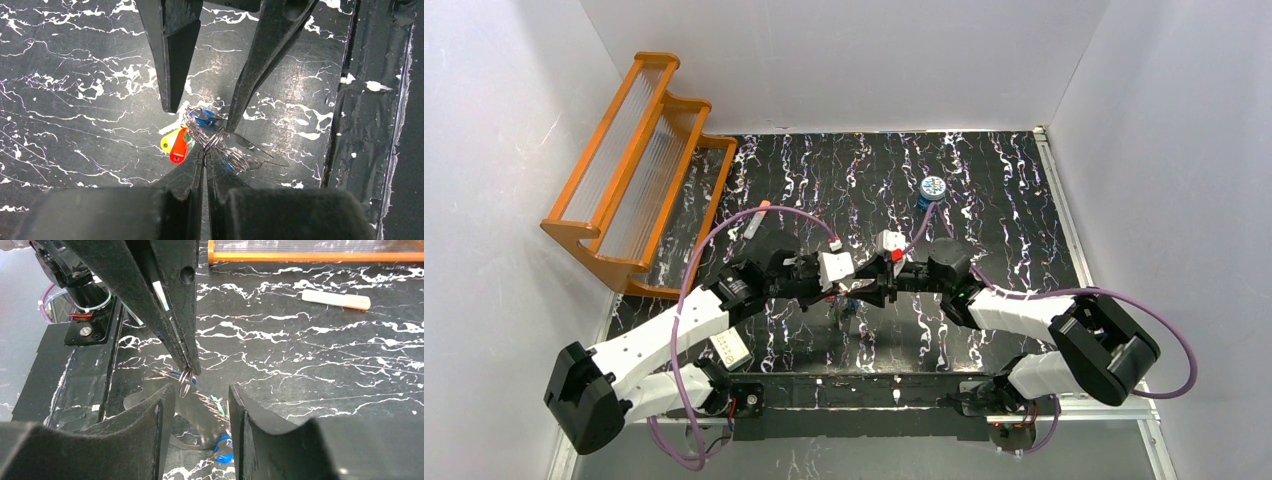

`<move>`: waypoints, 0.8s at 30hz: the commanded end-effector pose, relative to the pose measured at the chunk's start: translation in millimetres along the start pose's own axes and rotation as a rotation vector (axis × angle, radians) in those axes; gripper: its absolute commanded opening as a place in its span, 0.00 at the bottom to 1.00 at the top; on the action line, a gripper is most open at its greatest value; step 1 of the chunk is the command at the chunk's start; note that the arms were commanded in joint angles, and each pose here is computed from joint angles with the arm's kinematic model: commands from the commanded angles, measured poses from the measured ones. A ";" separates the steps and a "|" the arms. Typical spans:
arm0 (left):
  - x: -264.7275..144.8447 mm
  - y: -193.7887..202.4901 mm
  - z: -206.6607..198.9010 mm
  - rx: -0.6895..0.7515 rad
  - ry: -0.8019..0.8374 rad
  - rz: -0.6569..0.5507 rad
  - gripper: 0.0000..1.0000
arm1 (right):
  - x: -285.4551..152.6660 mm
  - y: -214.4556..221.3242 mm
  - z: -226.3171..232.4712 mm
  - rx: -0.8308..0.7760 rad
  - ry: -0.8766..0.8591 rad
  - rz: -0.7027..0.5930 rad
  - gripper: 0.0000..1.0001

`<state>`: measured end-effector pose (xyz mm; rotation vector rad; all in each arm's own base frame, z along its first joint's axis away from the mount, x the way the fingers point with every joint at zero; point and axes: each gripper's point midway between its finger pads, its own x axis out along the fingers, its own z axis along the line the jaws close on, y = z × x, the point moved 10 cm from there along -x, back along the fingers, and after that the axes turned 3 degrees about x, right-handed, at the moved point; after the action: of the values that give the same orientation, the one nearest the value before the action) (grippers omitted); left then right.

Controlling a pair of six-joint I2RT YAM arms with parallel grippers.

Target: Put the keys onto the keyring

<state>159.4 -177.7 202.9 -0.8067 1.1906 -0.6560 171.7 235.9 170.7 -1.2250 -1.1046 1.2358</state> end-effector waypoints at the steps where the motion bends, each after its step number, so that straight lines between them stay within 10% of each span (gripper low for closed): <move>1: -2.2 4.8 -2.7 0.011 0.055 0.095 0.00 | 9.9 -13.7 -5.1 -0.002 -0.031 -0.033 0.50; 12: 3.3 0.4 -0.7 0.003 0.086 0.087 0.00 | 17.0 -11.8 -8.1 0.032 -0.063 -0.041 0.43; 24: 3.1 2.0 -2.7 -0.005 0.087 0.079 0.00 | 18.1 -10.9 -11.0 0.049 -0.040 -0.019 0.01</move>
<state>166.1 -183.1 206.2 -0.7561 1.2205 -0.6523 173.2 245.8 162.1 -1.1323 -1.0643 1.3510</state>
